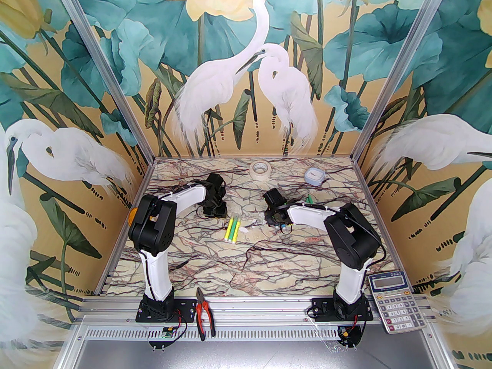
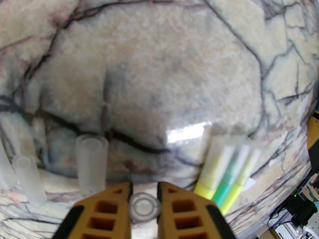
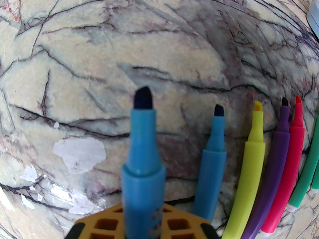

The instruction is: Open the pen caps

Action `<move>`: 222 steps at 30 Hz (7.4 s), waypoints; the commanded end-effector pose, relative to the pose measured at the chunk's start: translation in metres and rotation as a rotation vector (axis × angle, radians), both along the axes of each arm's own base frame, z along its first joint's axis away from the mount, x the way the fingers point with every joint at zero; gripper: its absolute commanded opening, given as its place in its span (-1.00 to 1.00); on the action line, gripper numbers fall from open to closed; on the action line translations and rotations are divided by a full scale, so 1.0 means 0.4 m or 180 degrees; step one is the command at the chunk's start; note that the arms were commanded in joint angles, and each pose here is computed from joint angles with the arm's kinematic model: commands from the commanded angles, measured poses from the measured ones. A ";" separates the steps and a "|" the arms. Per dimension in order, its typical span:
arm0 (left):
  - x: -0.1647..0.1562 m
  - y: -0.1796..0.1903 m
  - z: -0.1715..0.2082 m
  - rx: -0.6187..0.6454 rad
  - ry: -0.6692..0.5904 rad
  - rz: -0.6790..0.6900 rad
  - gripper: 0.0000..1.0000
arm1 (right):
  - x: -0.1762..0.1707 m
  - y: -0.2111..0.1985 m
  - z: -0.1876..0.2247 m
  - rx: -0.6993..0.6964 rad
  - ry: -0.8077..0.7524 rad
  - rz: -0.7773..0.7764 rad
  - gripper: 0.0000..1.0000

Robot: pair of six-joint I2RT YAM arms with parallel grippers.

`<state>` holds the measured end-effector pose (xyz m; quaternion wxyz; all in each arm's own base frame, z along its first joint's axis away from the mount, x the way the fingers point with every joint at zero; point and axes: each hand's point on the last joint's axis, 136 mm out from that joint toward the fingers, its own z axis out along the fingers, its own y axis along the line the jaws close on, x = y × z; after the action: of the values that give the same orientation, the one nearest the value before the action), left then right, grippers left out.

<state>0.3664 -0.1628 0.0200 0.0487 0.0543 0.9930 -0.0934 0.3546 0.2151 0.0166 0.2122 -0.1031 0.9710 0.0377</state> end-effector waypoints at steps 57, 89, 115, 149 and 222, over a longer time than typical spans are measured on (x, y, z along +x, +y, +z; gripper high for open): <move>-0.088 -0.081 0.083 -0.0926 -0.0208 -0.0115 -0.10 | -0.051 0.224 0.115 0.0655 -0.0056 0.0572 -0.21; -0.034 0.096 0.154 -0.0983 -0.0686 0.0569 0.08 | -0.109 0.376 0.002 0.0429 0.0473 0.0811 -0.19; -0.022 0.086 0.171 -0.1063 -0.0705 0.0563 0.09 | -0.093 0.306 -0.026 -0.0274 0.0442 0.1056 -0.32; 0.004 0.046 0.177 -0.1375 -0.0689 0.0559 0.08 | -0.190 0.226 -0.031 -0.0384 0.0786 0.1028 -0.31; -0.004 -0.284 0.282 -0.2696 -0.0451 -0.0206 -0.19 | -0.103 0.278 0.243 0.1108 -0.0490 0.1399 -0.96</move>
<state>0.3628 -0.2674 0.1291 0.1376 0.0562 0.8664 -0.4767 0.3134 0.3245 0.1024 0.2677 -0.2664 0.8954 0.2358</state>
